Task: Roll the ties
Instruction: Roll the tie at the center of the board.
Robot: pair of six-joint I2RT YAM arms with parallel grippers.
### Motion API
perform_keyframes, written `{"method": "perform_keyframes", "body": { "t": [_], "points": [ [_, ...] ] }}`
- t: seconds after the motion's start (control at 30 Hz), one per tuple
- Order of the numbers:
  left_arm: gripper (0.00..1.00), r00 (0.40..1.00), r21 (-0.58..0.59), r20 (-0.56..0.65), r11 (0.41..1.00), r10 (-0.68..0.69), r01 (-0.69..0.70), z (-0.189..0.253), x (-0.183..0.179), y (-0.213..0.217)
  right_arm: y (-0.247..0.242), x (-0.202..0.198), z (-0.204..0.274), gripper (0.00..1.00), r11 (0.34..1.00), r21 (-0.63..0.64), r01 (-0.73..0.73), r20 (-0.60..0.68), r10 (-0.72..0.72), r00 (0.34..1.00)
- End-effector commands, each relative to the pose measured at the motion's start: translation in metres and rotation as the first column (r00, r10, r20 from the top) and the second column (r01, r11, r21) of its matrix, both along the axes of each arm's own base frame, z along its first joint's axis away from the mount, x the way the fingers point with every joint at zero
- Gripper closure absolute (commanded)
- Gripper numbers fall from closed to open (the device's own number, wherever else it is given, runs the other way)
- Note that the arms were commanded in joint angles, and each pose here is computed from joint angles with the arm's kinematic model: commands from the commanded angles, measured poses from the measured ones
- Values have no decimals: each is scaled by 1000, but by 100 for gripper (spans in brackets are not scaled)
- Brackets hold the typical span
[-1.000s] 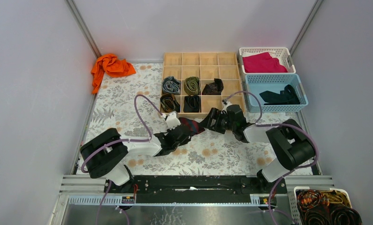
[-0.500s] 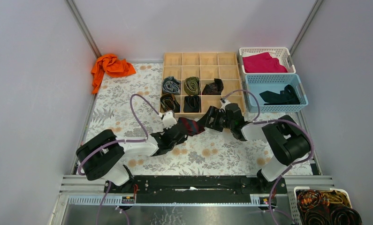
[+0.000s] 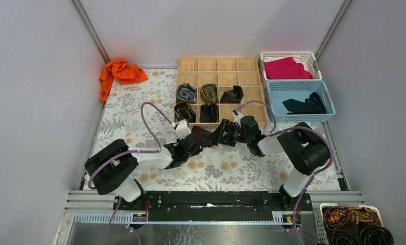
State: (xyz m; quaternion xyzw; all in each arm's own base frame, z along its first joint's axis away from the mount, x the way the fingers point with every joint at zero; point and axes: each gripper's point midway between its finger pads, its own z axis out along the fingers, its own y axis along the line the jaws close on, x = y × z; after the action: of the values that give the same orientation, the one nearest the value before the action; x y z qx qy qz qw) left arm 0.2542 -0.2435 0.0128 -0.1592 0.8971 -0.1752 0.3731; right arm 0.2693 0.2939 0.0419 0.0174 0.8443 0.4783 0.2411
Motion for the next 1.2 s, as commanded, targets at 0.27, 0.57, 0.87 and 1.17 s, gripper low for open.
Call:
{"method": "perform_keyframes", "body": {
  "t": [0.27, 0.57, 0.87, 1.17],
  "points": [
    [99, 999, -46, -31, 999, 6, -7, 12, -25, 21, -17, -8, -35, 5, 979, -204, 13, -84, -31, 996],
    [98, 1000, -35, 1, 999, 23, -23, 10, -20, 26, -11, -4, -42, 4, 980, -201, -3, -98, -17, 995],
    [98, 999, 24, 27, 999, 21, -22, 3, -3, 21, 1, -7, -44, 5, 990, -135, -46, -121, 29, 992],
    [98, 998, 85, 24, 994, 65, -67, -4, 10, 44, 14, -6, -46, 5, 980, -176, -97, -109, 78, 991]
  ]
}}
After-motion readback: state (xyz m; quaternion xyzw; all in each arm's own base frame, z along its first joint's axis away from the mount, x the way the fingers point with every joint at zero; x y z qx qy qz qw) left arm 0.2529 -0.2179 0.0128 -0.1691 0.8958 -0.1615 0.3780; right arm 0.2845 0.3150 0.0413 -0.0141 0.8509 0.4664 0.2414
